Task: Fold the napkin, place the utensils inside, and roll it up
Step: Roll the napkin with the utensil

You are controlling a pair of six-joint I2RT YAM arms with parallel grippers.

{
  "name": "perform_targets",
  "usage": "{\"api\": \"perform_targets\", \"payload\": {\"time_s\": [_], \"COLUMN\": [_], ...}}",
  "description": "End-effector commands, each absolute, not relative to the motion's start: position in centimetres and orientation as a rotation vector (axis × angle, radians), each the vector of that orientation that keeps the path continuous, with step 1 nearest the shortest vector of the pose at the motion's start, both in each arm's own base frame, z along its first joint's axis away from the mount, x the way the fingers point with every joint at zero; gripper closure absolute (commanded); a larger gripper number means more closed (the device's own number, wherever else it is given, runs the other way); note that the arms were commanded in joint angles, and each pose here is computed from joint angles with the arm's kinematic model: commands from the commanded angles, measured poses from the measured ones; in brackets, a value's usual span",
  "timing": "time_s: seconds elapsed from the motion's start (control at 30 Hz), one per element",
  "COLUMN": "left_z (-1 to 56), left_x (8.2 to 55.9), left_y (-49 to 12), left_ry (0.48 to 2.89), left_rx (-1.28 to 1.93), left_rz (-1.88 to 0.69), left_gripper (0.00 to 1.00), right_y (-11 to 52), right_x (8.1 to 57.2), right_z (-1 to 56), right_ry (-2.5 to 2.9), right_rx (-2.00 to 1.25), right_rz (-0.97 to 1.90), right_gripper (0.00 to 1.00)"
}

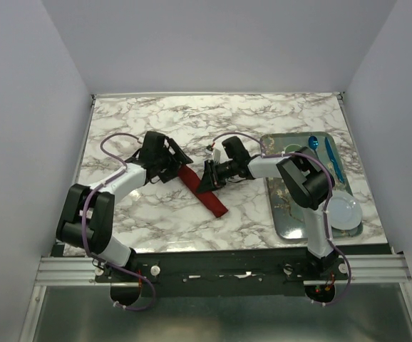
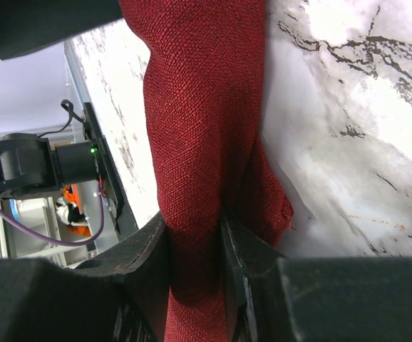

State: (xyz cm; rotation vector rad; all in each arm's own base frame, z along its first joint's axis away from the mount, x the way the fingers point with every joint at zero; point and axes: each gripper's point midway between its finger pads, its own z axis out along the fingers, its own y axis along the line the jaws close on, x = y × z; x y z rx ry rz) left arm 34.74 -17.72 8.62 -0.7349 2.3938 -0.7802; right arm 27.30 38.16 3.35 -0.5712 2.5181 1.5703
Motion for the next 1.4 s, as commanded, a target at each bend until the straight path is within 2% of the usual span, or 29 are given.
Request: {"api": "perform_targets", "payload": {"time_s": [0.0, 0.2, 0.33, 0.47, 0.6, 0.67, 0.7, 0.77, 0.8, 0.87, 0.97, 1.0, 1.03, 1.1, 1.2, 1.37], "left_z": [7.6, 5.5, 3.9, 2.6, 2.0, 1.5, 1.3, 1.3, 1.5, 1.6, 1.7, 1.6, 1.7, 1.6, 1.6, 1.5], "left_x": [33.3, 31.8, 32.2, 32.1, 31.7, 31.6, 31.7, 31.7, 31.8, 31.9, 31.7, 31.6, 31.6, 31.5, 31.4, 31.5], "left_y": [-20.2, -19.7, -19.5, -19.8, -18.9, -18.9, -19.0, -19.2, -19.3, -19.1, -19.1, -19.1, -19.2, -19.3, -19.2, -19.1], "left_ry": [2.484, 2.523, 2.546, 2.594, 2.581, 2.598, 2.607, 2.606, 2.597, 2.592, 2.593, 2.596, 2.593, 2.601, 2.603, 2.606], "left_rx": [-0.669, -0.721, -0.725, -0.704, -0.71, -0.713, -0.711, -0.71, -0.706, -0.706, -0.706, -0.71, -0.708, -0.716, -0.712, -0.725], "left_rz": [-0.828, -0.742, -0.686, -0.671, -0.626, -0.62, -0.616, -0.633, -0.638, -0.634, -0.633, -0.637, -0.643, -0.655, -0.653, -0.67], "left_gripper": [0.11, 0.11, 0.15, 0.27, 0.27, 0.29, 0.31, 0.37, 0.38, 0.39, 0.41, 0.41, 0.41, 0.42, 0.42, 0.42], "right_y": [38.1, 38.3, 38.3, 38.1, 38.1, 38.0, 37.9, 37.1, 36.4, 35.6, 34.7, 33.6, 34.2, 33.1, 33.5, 35.3], "right_x": [27.1, 28.1, 28.3, 28.1, 28.2, 28.1, 28.3, 28.4, 29.0, 28.6, 28.5, 29.7, 28.5, 29.7, 29.5, 29.5], "right_z": [2.6, 2.7, 2.7, 2.9, 3.3, 3.7, 4.2, 4.2, 3.8, 4.8, 5.4, 5.1, 5.4, 5.9, 6.0, 5.2], "right_ry": [2.542, 2.532, 2.53, 2.531, 2.523, 2.517, 2.505, 2.518, 2.545, 2.546, 2.517, 2.491, 2.459, 2.381, 2.279, 2.182], "right_rx": [-0.557, -0.543, -0.545, -0.549, -0.557, -0.575, -0.583, -0.612, -0.593, -0.664, -0.726, -0.688, -0.748, -0.709, -0.747, -0.839], "right_rz": [1.591, 1.608, 1.628, 1.62, 1.614, 1.605, 1.571, 1.479, 1.349, 1.194, 0.825, 0.609, 0.518, 0.255, 0.025, -0.121], "right_gripper": [0.62, 0.62, 0.62, 0.57, 0.55, 0.52, 0.46, 0.41, 0.33, 0.26, 0.17, 0.11, 0.1, 0.06, 0.04, 0.03]}}
